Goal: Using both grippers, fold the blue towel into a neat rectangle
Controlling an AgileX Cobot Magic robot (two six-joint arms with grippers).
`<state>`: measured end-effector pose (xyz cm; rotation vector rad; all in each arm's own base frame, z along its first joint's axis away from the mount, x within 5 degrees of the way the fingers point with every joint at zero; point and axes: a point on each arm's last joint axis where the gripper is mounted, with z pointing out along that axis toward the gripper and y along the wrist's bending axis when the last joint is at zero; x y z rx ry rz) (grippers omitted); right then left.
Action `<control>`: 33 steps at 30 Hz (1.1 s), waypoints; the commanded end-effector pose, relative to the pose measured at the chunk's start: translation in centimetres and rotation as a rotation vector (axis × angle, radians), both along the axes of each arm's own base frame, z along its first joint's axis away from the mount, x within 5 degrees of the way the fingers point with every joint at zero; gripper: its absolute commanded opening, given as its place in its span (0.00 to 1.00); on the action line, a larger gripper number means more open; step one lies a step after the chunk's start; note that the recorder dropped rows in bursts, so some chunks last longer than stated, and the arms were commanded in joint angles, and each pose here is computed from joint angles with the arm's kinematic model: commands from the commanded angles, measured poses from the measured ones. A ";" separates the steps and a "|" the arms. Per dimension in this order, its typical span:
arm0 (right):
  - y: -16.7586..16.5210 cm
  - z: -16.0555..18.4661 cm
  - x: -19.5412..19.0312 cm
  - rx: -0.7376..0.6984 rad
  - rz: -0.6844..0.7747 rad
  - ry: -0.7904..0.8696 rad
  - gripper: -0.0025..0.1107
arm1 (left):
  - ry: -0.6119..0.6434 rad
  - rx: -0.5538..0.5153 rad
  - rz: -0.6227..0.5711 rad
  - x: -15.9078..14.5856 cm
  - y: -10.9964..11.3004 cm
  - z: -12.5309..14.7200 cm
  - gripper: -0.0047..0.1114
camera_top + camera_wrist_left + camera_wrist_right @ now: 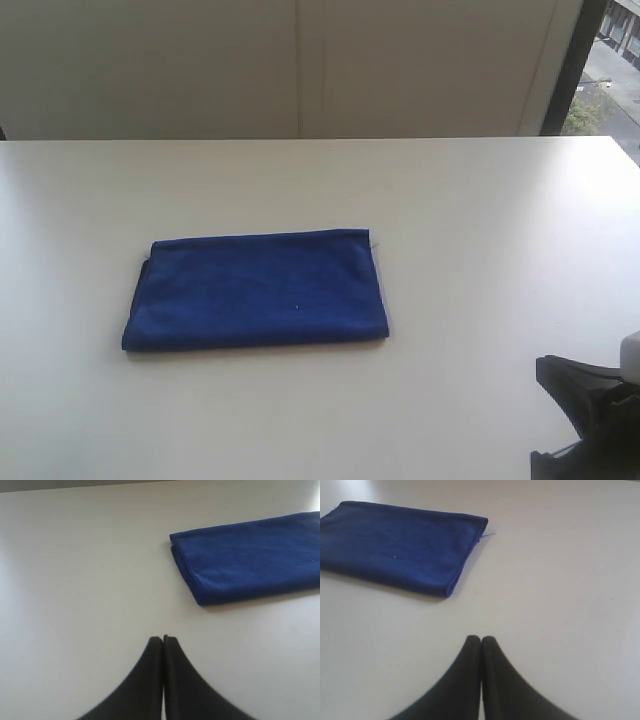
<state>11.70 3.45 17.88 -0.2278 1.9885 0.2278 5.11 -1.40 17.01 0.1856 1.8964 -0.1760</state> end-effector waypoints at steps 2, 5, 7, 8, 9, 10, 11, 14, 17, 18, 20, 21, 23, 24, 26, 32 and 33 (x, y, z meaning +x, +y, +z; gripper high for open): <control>0.0 -0.1 -0.1 0.003 0.000 -0.005 0.02 | -0.001 -0.010 0.006 0.0 0.0 -0.1 0.04; 0.0 -0.1 -0.1 0.003 0.000 -0.005 0.02 | -0.001 -0.010 0.006 0.0 0.0 -0.1 0.04; 0.0 -0.1 -0.1 0.003 0.000 -0.005 0.02 | -0.001 -0.010 0.006 0.0 0.0 -0.1 0.04; 0.0 -0.1 -0.1 0.003 0.000 -0.005 0.02 | -0.001 -0.010 0.006 0.0 0.0 -0.1 0.04; 0.0 -0.1 -0.1 0.003 0.000 -0.005 0.02 | -0.001 -0.010 0.006 0.0 0.0 -0.1 0.04; 0.0 -0.1 -0.1 0.003 0.000 -0.005 0.02 | -0.001 -0.010 0.006 0.0 0.0 -0.1 0.04; 0.0 -0.1 -0.1 0.003 0.000 -0.005 0.02 | -0.001 -0.010 0.006 0.0 0.0 -0.1 0.04; 0.0 -0.1 -0.1 0.003 0.000 -0.005 0.02 | -0.001 -0.010 0.006 0.0 0.0 -0.1 0.04; 0.0 -0.1 -0.1 0.003 0.000 -0.005 0.02 | -0.001 -0.010 0.006 0.0 0.0 -0.1 0.04; 0.0 -0.1 -0.1 0.003 0.000 -0.005 0.02 | -0.001 -0.010 0.006 0.0 0.0 -0.1 0.04; 0.0 0.1 -0.2 0.008 0.000 -0.021 0.02 | -0.001 -0.010 0.006 0.0 0.0 -0.1 0.04; -0.1 0.3 -0.3 0.013 -0.002 -0.041 0.02 | -0.001 -0.010 0.006 0.0 0.0 -0.1 0.04; -0.5 0.7 -0.7 0.026 -0.026 -0.089 0.02 | -0.001 -0.010 0.006 0.0 0.0 -0.1 0.04; -0.7 0.9 -0.9 0.032 -0.043 -0.114 0.02 | -0.001 -0.010 0.006 0.0 0.0 -0.1 0.04; -1.4 1.5 -1.4 0.046 -0.088 -0.184 0.02 | -0.001 -0.010 0.006 0.0 0.0 -0.1 0.04; -4.1 3.4 -5.9 0.209 -0.414 -0.485 0.02 | -0.001 -0.010 0.006 0.0 0.0 -0.1 0.04; -4.2 3.1 -6.1 0.199 -0.447 -0.460 0.02 | -0.001 -0.010 0.006 0.0 0.0 -0.1 0.04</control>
